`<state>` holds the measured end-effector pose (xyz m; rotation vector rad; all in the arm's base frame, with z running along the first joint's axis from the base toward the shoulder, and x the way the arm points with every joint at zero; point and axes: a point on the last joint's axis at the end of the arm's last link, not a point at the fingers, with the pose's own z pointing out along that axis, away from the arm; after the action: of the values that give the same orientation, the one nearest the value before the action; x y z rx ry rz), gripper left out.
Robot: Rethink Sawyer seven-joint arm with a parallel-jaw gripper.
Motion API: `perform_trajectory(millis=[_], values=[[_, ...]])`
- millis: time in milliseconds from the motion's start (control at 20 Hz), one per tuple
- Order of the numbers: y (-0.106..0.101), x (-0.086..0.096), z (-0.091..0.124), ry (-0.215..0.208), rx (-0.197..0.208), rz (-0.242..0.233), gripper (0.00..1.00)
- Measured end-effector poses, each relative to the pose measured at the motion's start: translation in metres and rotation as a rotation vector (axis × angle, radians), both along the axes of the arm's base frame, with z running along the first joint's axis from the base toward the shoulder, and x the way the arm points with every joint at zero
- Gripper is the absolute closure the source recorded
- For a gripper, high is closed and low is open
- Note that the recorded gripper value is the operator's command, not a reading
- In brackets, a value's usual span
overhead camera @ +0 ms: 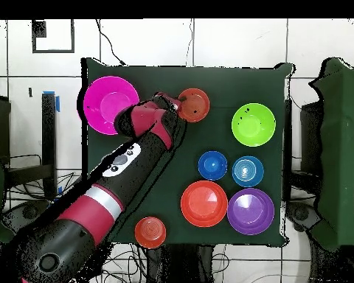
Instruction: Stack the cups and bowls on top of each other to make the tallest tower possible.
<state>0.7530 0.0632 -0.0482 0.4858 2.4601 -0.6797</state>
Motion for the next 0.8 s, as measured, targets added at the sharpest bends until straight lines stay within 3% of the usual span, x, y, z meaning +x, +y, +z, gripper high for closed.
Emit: perform_trajectory(millis=[800], values=[[0.0098, 0.0038, 0.0081, -0.013, 0.011, 0.008, 1.00]])
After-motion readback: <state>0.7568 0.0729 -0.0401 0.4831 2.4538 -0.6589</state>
